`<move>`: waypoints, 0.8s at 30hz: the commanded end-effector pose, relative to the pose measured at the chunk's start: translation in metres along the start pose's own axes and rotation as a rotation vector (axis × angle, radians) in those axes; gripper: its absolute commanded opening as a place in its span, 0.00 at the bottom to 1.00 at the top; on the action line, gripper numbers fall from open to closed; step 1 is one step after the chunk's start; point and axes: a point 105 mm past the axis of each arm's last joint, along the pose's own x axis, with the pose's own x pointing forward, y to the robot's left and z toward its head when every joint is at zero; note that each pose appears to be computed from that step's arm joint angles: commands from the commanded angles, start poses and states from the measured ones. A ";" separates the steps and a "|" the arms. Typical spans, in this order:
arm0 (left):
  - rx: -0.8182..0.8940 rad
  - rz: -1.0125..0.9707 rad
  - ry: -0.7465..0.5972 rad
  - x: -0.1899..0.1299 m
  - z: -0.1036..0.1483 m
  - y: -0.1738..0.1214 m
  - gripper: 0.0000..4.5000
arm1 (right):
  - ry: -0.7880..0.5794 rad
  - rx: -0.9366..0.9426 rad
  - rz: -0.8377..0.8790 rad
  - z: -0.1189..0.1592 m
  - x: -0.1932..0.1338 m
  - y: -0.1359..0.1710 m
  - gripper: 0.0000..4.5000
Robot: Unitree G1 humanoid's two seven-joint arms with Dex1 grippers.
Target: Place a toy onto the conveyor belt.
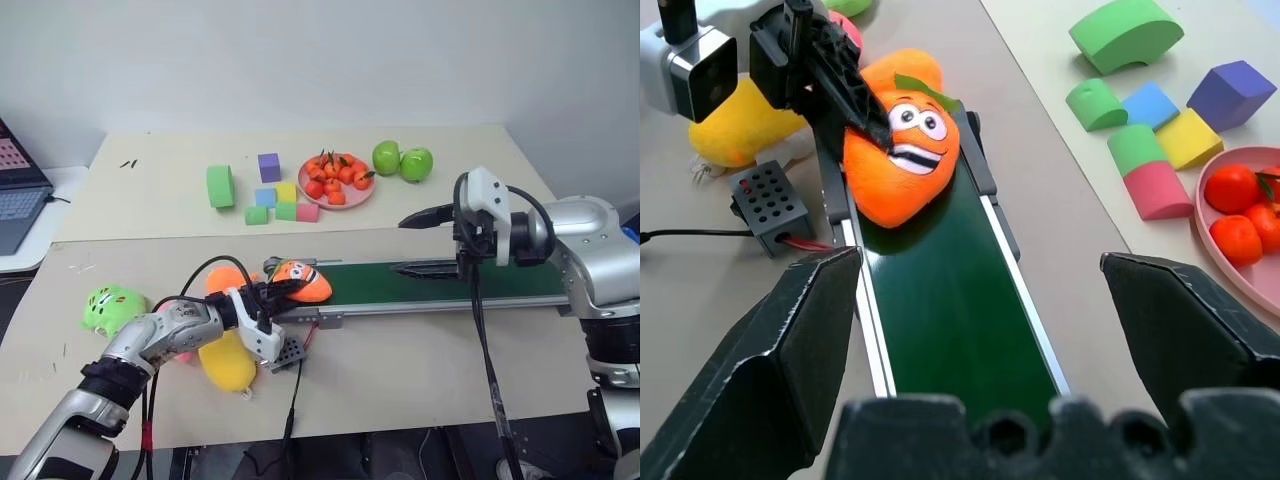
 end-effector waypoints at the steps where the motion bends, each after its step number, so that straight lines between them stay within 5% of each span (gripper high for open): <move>1: -0.025 -0.032 0.019 -0.002 -0.003 -0.007 0.69 | -0.023 -0.061 -0.038 0.015 -0.009 -0.004 1.00; 3: -0.061 -0.031 0.055 -0.004 -0.011 -0.004 0.84 | -0.022 -0.061 -0.040 0.015 -0.009 -0.005 1.00; 12: -0.347 0.088 0.114 -0.043 -0.021 0.023 0.84 | -0.019 -0.064 -0.057 0.015 -0.014 -0.007 1.00; 17: -1.045 0.077 0.144 -0.052 -0.029 0.031 0.84 | 0.011 -0.042 -0.057 0.006 -0.018 -0.010 1.00; 24: -1.333 -0.049 0.101 -0.054 -0.012 0.073 0.84 | 0.067 -0.051 -0.099 -0.006 -0.025 -0.026 1.00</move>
